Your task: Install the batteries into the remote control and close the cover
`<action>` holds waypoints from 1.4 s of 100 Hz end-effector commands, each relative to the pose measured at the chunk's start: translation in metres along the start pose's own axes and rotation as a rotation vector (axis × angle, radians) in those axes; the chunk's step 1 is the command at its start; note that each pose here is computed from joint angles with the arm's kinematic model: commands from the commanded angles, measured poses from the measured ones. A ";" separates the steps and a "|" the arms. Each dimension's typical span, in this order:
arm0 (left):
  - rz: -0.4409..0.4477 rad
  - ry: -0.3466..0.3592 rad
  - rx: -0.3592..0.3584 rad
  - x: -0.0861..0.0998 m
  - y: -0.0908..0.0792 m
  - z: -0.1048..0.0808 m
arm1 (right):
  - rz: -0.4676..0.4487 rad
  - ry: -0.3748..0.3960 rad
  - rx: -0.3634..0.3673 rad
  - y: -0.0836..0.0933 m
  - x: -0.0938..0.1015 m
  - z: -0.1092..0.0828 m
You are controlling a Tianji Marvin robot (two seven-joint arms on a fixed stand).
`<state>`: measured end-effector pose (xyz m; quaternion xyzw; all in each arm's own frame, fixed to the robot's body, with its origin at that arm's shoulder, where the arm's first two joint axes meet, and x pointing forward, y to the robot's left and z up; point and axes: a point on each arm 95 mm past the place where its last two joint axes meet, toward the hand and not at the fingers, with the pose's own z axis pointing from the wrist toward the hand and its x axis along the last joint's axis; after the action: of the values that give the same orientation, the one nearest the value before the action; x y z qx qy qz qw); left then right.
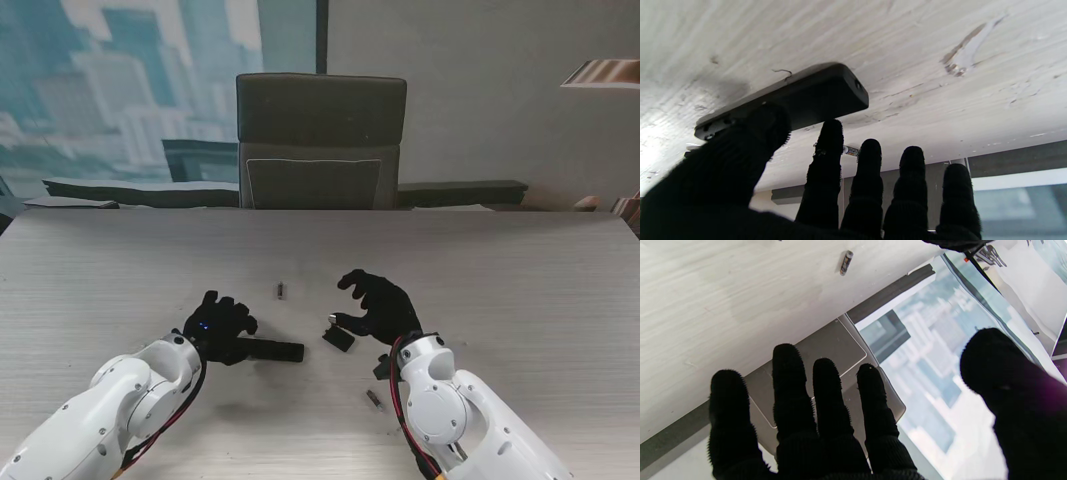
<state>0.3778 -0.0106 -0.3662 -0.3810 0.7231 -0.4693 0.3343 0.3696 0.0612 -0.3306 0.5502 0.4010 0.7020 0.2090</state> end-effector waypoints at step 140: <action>-0.059 -0.012 0.010 -0.005 0.011 -0.006 | -0.808 -0.108 0.380 -0.053 0.012 -0.100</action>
<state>0.3744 0.0004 -0.3729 -0.3989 0.7046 -0.4849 0.3307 0.2689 0.0696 -0.3647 0.4101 0.6850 0.4596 0.3890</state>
